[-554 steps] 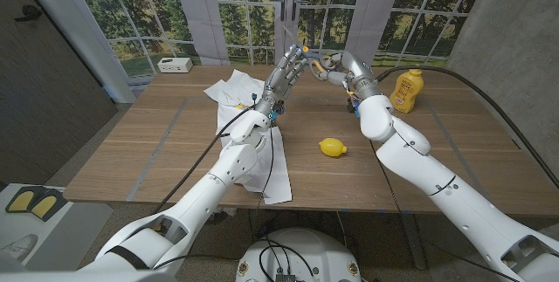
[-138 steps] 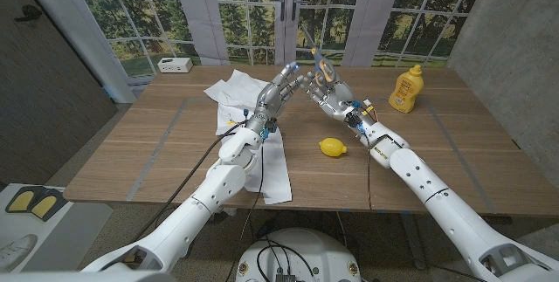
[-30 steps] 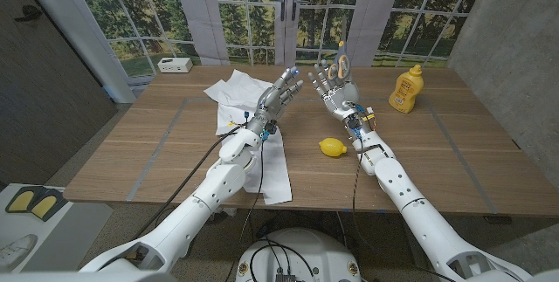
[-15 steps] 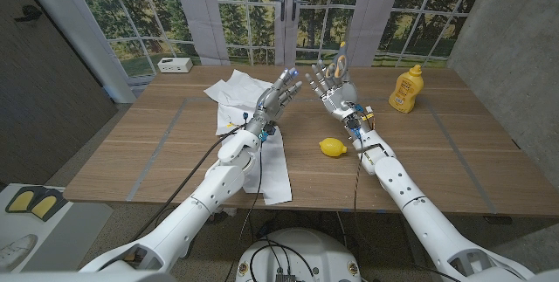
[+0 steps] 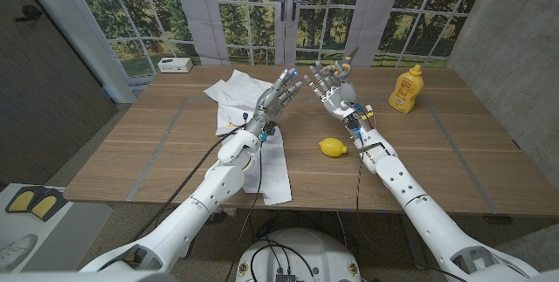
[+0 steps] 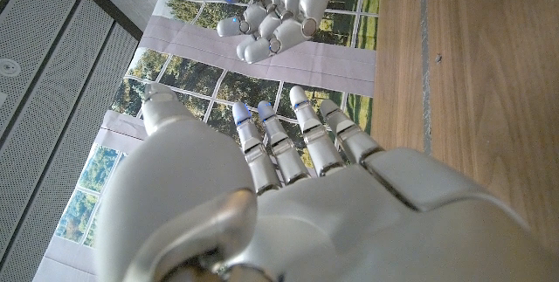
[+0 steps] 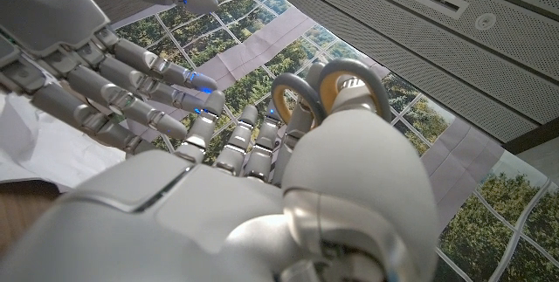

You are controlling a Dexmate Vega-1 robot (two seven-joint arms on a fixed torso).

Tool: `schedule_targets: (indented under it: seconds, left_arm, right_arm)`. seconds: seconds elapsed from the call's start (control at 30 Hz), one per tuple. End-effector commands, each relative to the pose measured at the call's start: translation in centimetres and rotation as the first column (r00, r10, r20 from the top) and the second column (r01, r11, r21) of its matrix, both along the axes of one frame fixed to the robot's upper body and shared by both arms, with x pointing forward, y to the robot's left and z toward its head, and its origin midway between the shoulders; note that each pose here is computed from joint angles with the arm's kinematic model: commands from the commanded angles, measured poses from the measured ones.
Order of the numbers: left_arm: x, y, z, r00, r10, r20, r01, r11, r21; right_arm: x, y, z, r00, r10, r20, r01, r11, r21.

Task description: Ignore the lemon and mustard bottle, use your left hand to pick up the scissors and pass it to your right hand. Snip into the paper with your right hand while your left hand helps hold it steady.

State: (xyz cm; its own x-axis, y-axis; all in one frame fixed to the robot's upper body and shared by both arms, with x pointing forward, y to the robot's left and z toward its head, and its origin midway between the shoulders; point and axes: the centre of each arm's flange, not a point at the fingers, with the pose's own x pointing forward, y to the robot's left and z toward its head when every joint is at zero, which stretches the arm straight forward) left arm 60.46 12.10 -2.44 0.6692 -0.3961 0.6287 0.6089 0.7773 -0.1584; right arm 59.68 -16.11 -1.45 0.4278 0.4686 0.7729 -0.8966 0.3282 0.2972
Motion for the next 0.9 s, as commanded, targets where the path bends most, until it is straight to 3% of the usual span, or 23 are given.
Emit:
schedule_targets:
  seconds: [0.03,0.9]
  left_arm:
    - [0.12,-0.14,0.08,1.0,-0.004,0.002,0.004,1.0,-0.001]
    - [0.08,-0.12,-0.18,1.0,-0.003,0.001,0.003,1.0,-0.005]
  right_arm:
    - [-0.19,-0.33,0.38,1.0,-0.026,0.018,0.026,0.999,-0.023]
    - [-0.23,-0.33,0.35,0.999,-0.036,0.016,0.037,0.999,-0.039]
